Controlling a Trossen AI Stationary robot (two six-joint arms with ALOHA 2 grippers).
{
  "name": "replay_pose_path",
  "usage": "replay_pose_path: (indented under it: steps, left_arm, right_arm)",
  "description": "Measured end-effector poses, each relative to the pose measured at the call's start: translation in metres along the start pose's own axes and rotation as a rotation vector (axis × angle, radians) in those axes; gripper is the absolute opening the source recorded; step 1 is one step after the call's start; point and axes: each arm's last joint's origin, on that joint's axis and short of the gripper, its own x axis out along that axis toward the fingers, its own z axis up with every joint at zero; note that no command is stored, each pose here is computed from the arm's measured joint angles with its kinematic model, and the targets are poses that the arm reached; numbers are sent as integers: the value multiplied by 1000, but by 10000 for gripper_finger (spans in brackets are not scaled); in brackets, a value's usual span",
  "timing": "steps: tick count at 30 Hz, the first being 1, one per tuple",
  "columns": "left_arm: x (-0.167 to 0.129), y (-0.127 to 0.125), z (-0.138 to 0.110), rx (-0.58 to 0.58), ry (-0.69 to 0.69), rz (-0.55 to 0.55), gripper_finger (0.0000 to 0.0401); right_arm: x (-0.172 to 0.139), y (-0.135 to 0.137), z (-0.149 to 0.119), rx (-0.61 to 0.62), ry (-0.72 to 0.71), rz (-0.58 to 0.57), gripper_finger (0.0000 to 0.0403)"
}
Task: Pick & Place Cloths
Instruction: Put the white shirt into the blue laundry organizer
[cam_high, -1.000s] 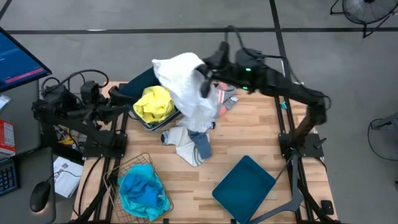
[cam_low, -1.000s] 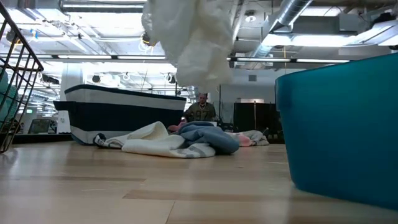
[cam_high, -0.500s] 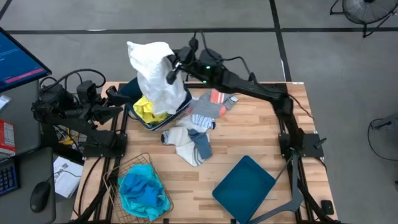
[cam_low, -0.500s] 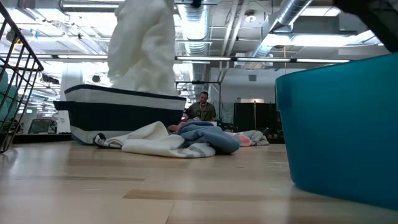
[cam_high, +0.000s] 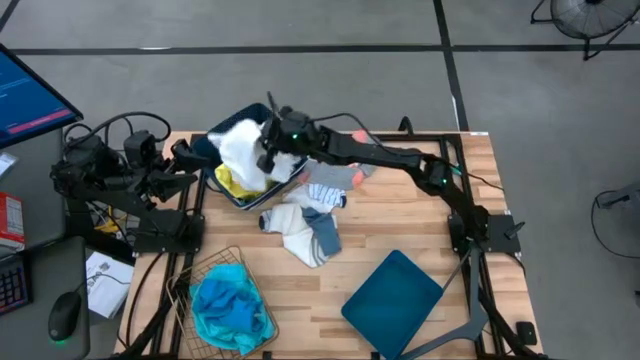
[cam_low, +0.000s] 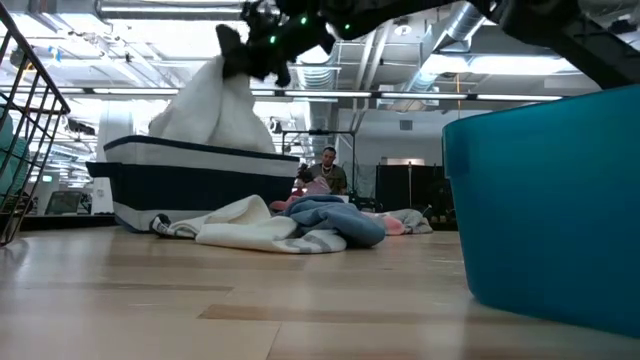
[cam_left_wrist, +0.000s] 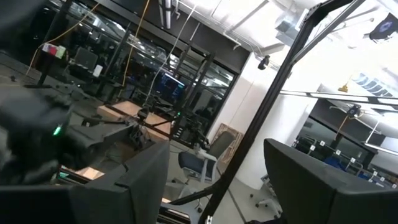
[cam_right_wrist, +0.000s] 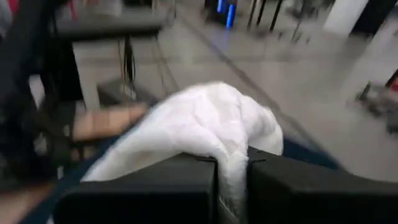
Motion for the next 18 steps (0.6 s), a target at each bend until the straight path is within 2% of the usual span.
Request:
replay_pose_path:
  steps: [5, 9, 14, 18]
  left_arm:
    - [0, 0, 0, 9, 3, 3, 245]
    - [1, 1, -1, 65, -10, 44, 245]
    - [6, 4, -2, 180, -22, 141, 245]
    - [13, 5, -7, 311, 4, 199, 245]
  right_arm:
    - [16, -2, -37, 28, 180, 13, 17]
    - [18, 2, -45, 5, 232, 29, 68]
    - [3, 3, -23, -4, 214, 38, 171]
    - [-36, -5, 33, -81, 106, 45, 269]
